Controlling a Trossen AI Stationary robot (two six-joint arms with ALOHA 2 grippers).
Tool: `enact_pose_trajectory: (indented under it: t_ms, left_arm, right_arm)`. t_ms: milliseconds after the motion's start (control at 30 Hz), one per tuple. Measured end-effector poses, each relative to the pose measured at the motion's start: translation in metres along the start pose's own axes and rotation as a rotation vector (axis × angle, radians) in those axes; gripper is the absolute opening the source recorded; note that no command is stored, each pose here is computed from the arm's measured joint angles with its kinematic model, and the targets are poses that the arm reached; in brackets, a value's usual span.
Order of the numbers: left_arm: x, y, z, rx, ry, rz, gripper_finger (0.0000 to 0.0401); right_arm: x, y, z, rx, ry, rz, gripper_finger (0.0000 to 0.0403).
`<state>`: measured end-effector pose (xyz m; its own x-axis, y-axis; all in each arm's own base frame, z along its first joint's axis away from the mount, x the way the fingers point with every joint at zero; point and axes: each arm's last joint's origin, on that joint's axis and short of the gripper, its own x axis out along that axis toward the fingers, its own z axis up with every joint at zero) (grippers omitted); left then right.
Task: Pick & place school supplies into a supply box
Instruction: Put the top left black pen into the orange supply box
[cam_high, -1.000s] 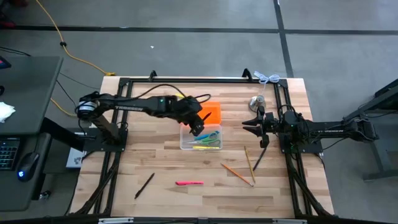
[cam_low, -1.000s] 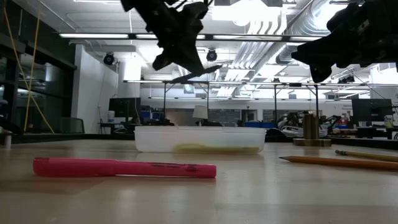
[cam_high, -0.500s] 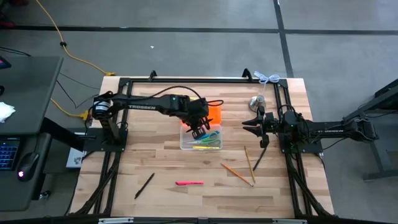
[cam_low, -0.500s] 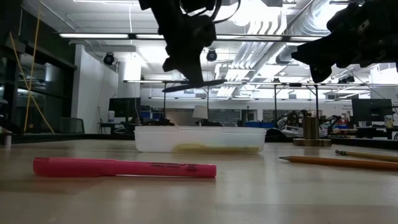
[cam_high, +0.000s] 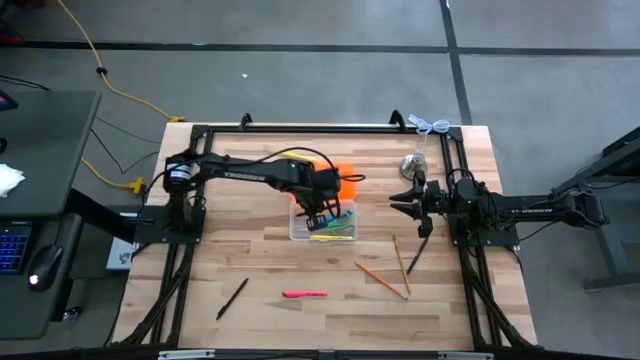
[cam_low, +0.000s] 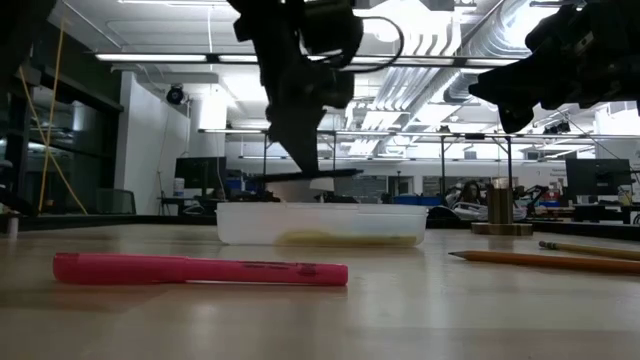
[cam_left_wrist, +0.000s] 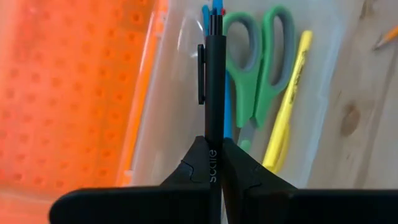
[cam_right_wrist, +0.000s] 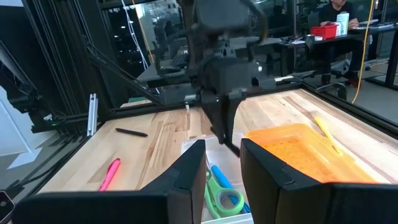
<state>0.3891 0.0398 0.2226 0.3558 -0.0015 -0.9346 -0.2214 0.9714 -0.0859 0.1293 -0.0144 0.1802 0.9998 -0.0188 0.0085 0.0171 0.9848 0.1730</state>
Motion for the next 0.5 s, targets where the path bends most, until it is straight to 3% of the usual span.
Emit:
enact_pose_trajectory:
  t_ms: [500]
  left_arm:
    - [0.042, 0.001, 0.002, 0.040, 0.037, 0.004, 0.0040]
  right_arm:
    - [0.000, 0.000, 0.000, 0.000, 0.004, -0.001, 0.0078]
